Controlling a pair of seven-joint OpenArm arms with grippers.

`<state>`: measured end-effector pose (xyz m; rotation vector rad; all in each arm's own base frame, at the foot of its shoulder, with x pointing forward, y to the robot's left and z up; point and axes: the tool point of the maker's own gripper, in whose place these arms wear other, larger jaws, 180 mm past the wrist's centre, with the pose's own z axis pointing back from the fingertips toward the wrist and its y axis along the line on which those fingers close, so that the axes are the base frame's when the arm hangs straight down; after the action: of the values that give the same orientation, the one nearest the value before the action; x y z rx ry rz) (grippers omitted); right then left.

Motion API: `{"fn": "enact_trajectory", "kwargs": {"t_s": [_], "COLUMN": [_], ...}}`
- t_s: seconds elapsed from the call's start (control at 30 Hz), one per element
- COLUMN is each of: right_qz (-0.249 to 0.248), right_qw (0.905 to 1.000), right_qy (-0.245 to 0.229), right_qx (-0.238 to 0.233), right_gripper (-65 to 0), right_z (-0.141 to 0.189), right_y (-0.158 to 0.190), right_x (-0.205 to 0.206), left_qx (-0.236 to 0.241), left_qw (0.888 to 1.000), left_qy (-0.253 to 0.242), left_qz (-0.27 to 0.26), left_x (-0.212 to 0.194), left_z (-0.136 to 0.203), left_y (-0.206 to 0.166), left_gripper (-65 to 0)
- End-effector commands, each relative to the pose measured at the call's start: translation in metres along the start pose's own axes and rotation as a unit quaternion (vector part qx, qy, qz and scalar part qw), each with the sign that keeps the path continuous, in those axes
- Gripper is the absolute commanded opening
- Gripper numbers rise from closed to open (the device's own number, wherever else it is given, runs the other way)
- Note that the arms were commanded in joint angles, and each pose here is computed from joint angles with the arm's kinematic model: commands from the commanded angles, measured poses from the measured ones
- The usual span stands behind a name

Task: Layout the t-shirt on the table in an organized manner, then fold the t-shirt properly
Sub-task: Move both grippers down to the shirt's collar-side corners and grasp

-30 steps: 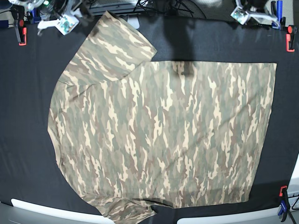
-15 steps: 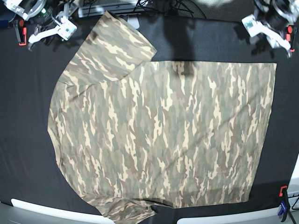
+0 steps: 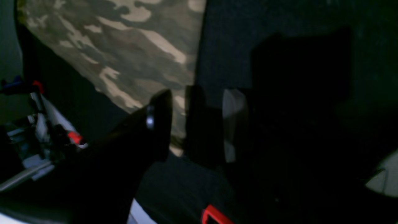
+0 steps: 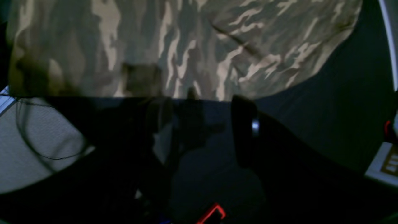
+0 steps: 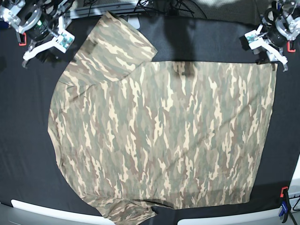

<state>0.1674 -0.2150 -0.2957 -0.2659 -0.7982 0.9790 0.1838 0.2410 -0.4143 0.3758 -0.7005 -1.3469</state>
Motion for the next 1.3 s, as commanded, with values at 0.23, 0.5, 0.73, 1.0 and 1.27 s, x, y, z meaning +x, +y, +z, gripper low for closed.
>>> {"fn": "enact_trajectory", "kwargs": {"t_s": [0.23, 0.5, 0.73, 1.0, 1.27], "right_qz": [0.009, 0.009, 0.011, 0.058, 0.124], "right_qw": [0.9998, 0.9998, 0.9998, 0.9975, 0.9920], "right_qy": [-0.014, -0.014, -0.013, -0.024, -0.010], "right_qx": [-0.006, -0.006, -0.006, 0.033, 0.022], "right_gripper": [-35.1, -35.1, -35.1, -35.0, -35.0], "right_z": [0.002, 0.002, 0.002, 0.003, -0.005], "right_y": [-0.005, -0.005, -0.005, 0.007, 0.006], "right_x": [0.008, 0.008, 0.008, 0.011, -0.006], "left_qx": [0.016, 0.010, -0.025, -0.040, -0.039], "left_qw": [1.000, 0.999, 0.999, 0.999, 0.999], "left_qy": [0.008, 0.050, 0.021, 0.012, 0.012], "left_qz": [-0.010, -0.003, -0.003, -0.017, -0.019], "left_x": [-0.014, -0.049, -0.050, -0.050, -0.051], "left_z": [-0.018, -0.029, -0.031, -0.031, -0.031], "left_y": [0.019, 0.021, -0.001, -0.008, -0.007], "left_gripper": [-40.0, -40.1, -49.7, -65.0, -65.0]}}
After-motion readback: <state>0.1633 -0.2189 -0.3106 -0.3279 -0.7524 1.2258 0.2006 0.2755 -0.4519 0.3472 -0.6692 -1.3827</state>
